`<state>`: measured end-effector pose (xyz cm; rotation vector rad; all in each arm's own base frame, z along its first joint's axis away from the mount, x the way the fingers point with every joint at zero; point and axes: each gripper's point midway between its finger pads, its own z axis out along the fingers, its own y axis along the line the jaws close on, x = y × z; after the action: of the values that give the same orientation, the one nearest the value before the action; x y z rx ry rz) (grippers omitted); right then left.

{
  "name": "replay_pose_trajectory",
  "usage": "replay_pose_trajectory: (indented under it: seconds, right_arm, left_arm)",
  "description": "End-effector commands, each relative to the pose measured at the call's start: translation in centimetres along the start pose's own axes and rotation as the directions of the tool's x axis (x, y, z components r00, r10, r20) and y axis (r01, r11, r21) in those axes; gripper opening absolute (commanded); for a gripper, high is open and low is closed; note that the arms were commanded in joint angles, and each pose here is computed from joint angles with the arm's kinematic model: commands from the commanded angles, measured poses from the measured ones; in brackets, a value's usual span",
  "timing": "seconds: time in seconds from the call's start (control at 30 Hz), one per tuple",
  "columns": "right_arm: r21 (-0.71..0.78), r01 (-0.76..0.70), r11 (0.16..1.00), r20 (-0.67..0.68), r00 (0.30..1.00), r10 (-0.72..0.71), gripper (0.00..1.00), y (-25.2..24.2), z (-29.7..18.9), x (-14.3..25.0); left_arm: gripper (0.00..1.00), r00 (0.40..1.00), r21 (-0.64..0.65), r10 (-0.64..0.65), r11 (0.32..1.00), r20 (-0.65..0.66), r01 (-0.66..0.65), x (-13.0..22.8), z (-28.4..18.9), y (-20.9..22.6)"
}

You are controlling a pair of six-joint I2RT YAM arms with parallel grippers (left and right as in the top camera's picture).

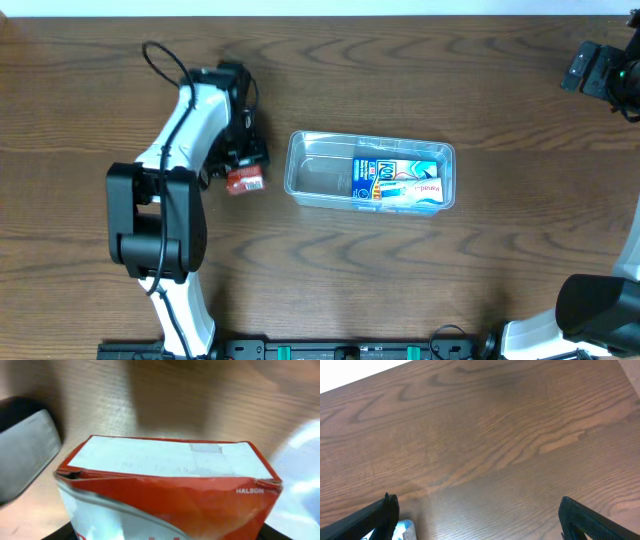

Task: Pack container
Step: 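Reach the left gripper to the red Panadol ActiFast box and grasp it, then lower the red box into the container and open the left gripper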

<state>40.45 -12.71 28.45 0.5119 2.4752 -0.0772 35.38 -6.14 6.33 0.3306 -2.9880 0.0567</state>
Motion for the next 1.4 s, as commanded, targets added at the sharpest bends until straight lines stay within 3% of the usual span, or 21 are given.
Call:
replay_pose_trajectory:
  seconds: [0.0,0.27,0.57,0.93,1.13,1.37]
  right_arm:
    - [0.005,-0.013,1.000,0.018,1.000,0.013,0.99,-0.1,-0.6,-0.3]
    - [0.005,-0.014,1.000,0.018,1.000,0.014,0.99,-0.1,-0.6,-0.3]
    - [0.005,-0.013,1.000,0.018,1.000,0.013,0.99,-0.1,-0.6,-0.3]
    - [0.005,-0.013,1.000,0.018,1.000,0.013,0.99,-0.1,-0.6,-0.3]
    - [0.005,-0.013,1.000,0.018,1.000,0.013,0.99,-0.1,-0.6,-0.3]
    - [0.005,-0.013,1.000,0.018,1.000,0.013,0.99,-0.1,-0.6,-0.3]
  left_arm:
    - [0.69,0.999,0.007,0.038,0.999,0.033,-0.038,-0.5,-3.1,-0.9]
    - [0.70,0.987,0.004,0.146,0.989,0.061,-0.146,1.5,-7.9,-4.4]
    - [0.70,0.938,-0.003,0.319,0.947,0.134,-0.321,4.7,-8.6,-11.1]
    - [0.69,0.930,-0.025,0.282,0.958,0.235,-0.284,6.4,-7.5,-16.3]
    - [0.69,0.952,-0.038,0.200,0.980,0.230,-0.197,6.4,-5.6,-16.2]
    - [0.70,0.964,-0.066,0.190,0.981,0.185,-0.180,6.9,-3.1,-15.3]
